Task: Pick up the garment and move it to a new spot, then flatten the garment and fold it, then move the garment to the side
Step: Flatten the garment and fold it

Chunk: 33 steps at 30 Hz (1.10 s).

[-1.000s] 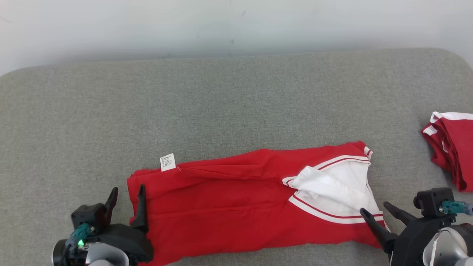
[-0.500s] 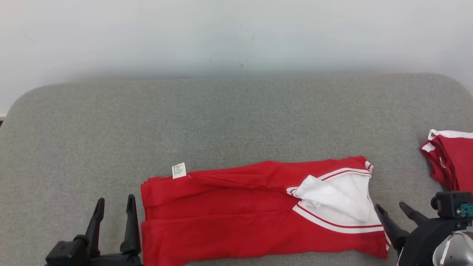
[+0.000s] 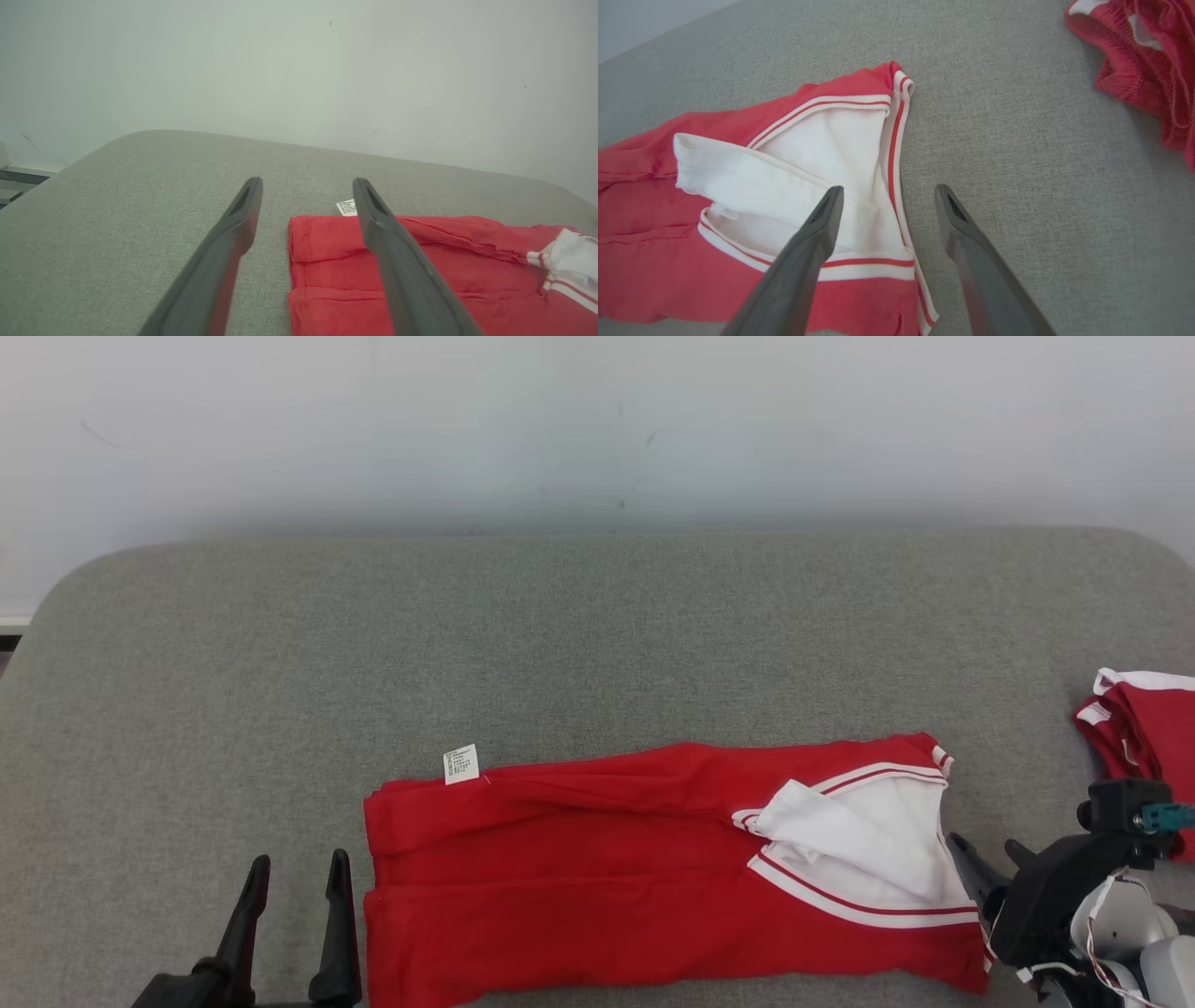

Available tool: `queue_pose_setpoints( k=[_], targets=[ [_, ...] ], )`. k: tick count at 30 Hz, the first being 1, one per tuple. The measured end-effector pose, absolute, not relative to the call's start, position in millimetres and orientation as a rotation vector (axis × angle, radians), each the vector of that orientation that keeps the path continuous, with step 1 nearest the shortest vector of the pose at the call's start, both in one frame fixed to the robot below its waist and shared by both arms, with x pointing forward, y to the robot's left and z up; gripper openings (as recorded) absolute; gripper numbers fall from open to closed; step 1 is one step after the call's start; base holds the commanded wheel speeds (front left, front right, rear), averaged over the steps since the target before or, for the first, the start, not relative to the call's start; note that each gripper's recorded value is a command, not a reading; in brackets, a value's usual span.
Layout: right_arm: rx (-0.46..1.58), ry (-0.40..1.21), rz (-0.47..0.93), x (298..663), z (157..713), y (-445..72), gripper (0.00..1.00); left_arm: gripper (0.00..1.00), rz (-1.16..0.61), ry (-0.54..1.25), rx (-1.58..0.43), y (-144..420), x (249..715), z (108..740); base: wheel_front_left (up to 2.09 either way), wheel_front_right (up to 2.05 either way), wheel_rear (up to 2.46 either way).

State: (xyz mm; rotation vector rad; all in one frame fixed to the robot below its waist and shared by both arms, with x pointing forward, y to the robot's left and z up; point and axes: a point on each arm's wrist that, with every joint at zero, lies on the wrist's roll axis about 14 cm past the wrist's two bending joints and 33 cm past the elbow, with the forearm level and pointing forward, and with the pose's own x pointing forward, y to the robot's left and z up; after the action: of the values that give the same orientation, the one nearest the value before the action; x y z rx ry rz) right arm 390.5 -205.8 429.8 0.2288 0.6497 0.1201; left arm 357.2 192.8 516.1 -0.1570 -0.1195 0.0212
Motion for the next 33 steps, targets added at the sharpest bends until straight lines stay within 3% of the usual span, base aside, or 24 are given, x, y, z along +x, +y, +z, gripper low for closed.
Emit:
queue_pose_setpoints(
  k=[10, 21, 22, 23, 24, 25, 33],
  targets=[
    [0.209, 0.742, 0.118, 421.3, 407.4, -196.0, 1.00, 1.00, 0.027, -0.095, -0.125, 195.7, 369.0, 508.2, 0.00, 0.00, 0.00],
    [0.122, 0.899, 0.145, 421.0, 370.3, -176.0, 1.00, 1.00, 0.054, -0.072, -0.128, 202.7, 372.7, 500.4, 0.00, 0.00, 0.00],
    [0.118, 0.901, 0.149, 420.8, 369.8, -174.6, 0.94, 1.00, 0.057, -0.070, -0.129, 203.1, 372.6, 499.9, 0.00, 0.00, 0.00],
    [0.115, 0.902, 0.153, 420.5, 369.6, -173.0, 0.50, 1.00, 0.057, -0.069, -0.130, 202.9, 372.7, 499.6, 0.00, 0.00, 0.00],
    [0.113, 0.899, 0.157, 420.1, 369.9, -171.3, 0.20, 1.00, 0.057, -0.069, -0.131, 202.5, 372.9, 499.5, 0.00, 0.00, 0.00],
    [0.112, 0.889, 0.161, 420.1, 370.6, -169.8, 0.00, 1.00, 0.059, -0.069, -0.132, 202.4, 373.2, 499.4, 0.00, 0.00, 0.00],
    [0.043, 0.768, 0.113, 430.6, 394.1, -194.9, 0.00, 1.00, 0.049, -0.082, -0.137, 197.2, 375.7, 503.7, 0.00, 0.00, 0.00]
  ],
)
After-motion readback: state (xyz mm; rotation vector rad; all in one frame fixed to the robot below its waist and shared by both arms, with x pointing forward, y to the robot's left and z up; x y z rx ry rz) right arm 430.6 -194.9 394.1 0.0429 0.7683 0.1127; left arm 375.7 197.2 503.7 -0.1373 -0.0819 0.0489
